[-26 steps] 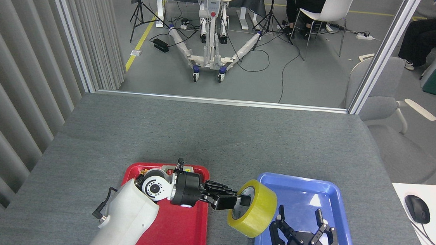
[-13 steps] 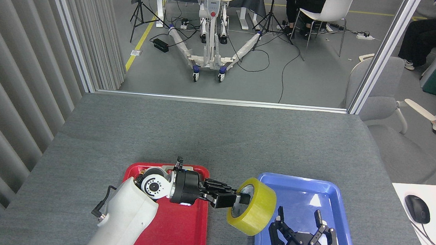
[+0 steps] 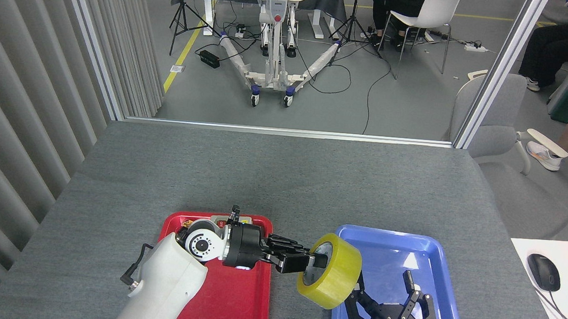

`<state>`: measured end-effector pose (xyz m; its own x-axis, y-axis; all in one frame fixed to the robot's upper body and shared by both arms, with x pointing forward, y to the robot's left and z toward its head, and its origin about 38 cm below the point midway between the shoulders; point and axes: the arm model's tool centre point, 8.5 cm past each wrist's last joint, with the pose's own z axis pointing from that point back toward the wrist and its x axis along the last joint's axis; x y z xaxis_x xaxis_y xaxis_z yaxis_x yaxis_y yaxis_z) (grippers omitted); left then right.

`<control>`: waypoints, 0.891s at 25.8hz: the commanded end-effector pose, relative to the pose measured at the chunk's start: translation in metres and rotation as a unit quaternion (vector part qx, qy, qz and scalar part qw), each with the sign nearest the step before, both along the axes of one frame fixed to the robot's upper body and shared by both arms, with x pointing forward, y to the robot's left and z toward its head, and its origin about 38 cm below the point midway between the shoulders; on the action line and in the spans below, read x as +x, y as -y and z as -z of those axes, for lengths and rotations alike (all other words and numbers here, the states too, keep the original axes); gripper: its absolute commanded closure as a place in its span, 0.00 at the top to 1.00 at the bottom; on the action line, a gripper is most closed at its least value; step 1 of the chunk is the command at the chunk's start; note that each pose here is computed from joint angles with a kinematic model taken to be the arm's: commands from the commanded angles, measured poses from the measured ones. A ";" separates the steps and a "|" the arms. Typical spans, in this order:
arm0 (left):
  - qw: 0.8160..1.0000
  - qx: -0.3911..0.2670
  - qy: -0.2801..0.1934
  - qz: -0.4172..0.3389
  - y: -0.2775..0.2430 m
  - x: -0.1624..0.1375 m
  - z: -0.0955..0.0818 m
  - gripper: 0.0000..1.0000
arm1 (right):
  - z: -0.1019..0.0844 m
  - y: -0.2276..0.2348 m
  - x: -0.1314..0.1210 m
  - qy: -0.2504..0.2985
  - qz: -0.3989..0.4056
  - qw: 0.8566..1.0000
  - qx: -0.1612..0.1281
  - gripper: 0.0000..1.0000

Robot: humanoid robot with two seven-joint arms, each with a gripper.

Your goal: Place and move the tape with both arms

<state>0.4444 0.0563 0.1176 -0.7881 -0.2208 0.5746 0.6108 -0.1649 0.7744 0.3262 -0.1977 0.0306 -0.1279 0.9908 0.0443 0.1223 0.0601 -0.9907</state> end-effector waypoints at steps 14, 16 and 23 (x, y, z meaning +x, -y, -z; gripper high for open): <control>1.000 -0.002 -0.001 0.001 0.001 -0.001 0.001 0.00 | -0.020 -0.007 -0.071 0.029 -0.365 0.930 -0.023 1.00; 1.000 0.001 -0.001 0.001 0.002 -0.002 0.002 0.00 | -0.022 -0.014 -0.069 0.033 -0.371 0.928 -0.024 1.00; 0.999 0.013 -0.010 0.029 0.017 -0.021 0.018 0.00 | -0.023 -0.024 -0.063 0.039 -0.365 0.930 -0.032 0.93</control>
<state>0.4286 0.0430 0.1036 -0.7885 -0.1993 0.5819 0.6144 -0.2095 0.7607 0.2626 -0.1749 0.0548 -0.7718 0.6344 -0.0434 0.1425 0.1061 -0.9841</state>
